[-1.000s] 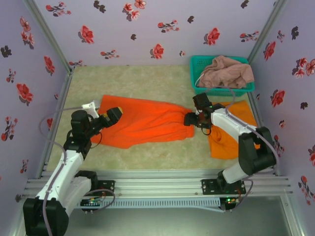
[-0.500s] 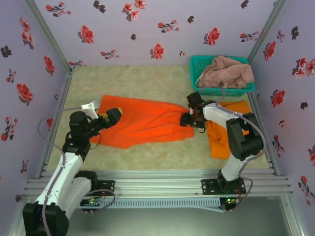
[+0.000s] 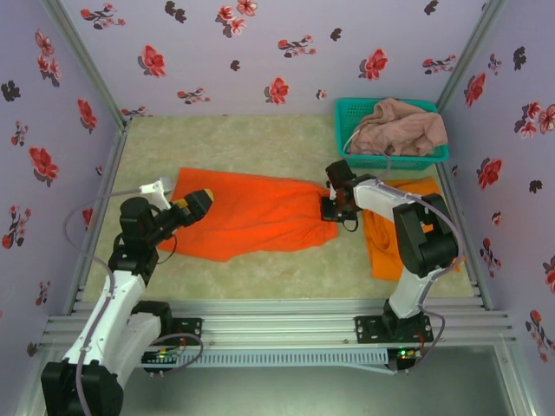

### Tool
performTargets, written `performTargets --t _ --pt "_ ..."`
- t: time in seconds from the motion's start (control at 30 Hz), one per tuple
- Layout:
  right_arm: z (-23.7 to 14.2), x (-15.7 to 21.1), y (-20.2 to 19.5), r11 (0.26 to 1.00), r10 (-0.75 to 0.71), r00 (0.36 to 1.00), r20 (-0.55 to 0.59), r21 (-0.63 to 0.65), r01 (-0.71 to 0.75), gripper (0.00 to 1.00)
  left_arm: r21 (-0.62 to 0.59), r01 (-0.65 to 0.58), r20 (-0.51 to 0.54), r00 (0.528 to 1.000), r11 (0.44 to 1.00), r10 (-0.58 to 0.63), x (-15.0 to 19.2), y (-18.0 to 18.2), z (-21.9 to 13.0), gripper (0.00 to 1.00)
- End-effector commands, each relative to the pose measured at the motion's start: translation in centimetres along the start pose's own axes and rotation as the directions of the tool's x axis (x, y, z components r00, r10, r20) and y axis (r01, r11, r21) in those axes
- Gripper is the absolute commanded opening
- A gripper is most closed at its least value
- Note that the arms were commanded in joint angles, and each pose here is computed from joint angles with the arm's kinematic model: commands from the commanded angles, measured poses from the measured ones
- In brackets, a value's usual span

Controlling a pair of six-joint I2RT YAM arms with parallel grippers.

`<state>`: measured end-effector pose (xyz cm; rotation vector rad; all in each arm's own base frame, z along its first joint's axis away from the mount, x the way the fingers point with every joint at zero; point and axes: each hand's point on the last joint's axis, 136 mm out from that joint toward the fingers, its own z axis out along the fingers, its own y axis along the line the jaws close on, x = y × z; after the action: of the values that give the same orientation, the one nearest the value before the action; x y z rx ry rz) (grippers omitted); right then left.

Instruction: Fold and stack the shorts

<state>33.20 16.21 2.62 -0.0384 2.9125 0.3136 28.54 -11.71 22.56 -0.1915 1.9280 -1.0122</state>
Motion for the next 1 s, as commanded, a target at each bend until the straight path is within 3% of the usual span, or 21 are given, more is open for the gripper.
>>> performTargets --t 0.0,0.23,0.4,0.7,0.97 --pt "0.9 1.5 -2.2 0.992 -0.030 0.997 -0.073 0.124 0.039 0.00 0.011 0.002 0.024 1.000 1.000 -0.003 -0.3 0.1 -0.3 1.00" --pt "-3.5 -0.1 -3.5 0.961 -0.093 0.995 -0.031 0.260 0.097 0.00 -0.004 0.000 0.065 0.998 1.000 0.000 -0.9 0.1 -1.0 0.99" --pt "-8.3 -1.2 -4.9 0.894 -0.173 0.984 -0.028 0.415 0.169 0.00 -0.006 -0.004 0.073 0.997 1.000 0.005 -0.9 0.1 -1.3 0.99" --pt "-17.2 -3.6 -8.9 0.642 -0.295 0.950 -0.099 0.716 0.274 0.00 -0.012 0.003 0.069 0.998 1.000 -0.002 -0.7 0.4 -1.3 0.99" --pt "-20.9 -6.4 -8.1 0.474 -0.356 0.924 -0.141 0.825 0.309 0.00 -0.020 0.005 0.061 0.998 1.000 -0.003 -0.4 0.7 -1.3 0.99"
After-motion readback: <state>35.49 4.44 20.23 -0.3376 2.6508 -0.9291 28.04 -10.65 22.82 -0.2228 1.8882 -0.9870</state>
